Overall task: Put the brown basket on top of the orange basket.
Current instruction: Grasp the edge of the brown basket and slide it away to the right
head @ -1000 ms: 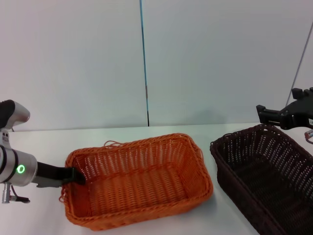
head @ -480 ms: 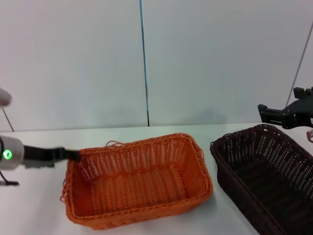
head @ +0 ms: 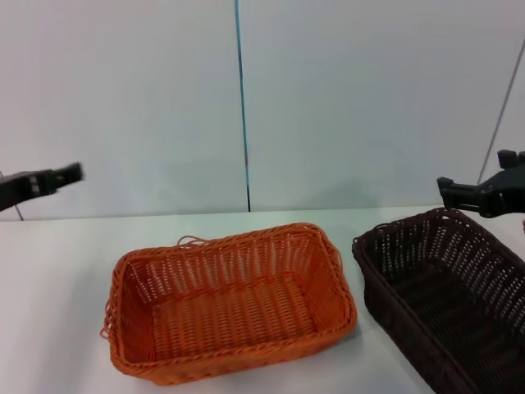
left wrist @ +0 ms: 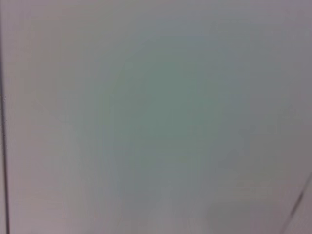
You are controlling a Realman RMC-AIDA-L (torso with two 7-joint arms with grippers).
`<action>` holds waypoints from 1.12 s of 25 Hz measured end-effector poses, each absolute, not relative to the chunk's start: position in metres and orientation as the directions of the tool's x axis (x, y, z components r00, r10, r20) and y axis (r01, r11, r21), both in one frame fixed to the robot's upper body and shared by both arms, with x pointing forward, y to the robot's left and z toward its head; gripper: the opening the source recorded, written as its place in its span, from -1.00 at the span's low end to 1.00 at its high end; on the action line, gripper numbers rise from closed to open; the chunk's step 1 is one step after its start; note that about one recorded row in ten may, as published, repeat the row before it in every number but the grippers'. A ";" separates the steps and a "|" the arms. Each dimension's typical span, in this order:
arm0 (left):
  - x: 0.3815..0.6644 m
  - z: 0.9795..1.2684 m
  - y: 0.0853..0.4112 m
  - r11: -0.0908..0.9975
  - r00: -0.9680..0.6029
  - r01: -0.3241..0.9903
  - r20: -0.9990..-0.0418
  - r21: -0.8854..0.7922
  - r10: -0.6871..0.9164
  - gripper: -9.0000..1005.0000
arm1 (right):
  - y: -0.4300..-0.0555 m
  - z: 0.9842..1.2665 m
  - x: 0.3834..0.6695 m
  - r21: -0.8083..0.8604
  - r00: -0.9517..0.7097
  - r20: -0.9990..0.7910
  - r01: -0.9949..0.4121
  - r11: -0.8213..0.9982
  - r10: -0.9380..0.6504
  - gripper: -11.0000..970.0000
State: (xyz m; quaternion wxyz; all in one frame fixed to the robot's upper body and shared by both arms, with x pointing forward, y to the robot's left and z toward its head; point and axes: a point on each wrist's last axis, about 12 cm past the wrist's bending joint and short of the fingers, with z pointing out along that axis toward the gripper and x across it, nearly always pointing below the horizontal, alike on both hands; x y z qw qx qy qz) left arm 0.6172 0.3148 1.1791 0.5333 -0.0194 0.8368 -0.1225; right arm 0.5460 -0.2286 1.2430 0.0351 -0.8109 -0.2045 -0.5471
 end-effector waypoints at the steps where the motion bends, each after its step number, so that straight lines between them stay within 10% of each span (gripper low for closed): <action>1: 0.615 1.178 0.318 0.968 -0.409 0.085 -0.894 -0.236 -0.183 0.84 | -0.229 1.245 0.545 0.165 0.325 0.899 0.370 -0.914 0.293 0.89; 14: 0.562 1.148 0.362 0.981 -0.146 -0.189 -0.986 -0.049 -0.078 0.84 | -0.245 1.265 0.544 0.063 0.536 0.810 0.324 -0.944 0.238 0.89; 28: 0.547 1.115 0.366 0.971 -0.236 -0.228 -0.972 0.073 0.018 0.84 | -0.254 1.246 0.577 0.154 0.824 0.383 0.390 -0.908 0.418 0.89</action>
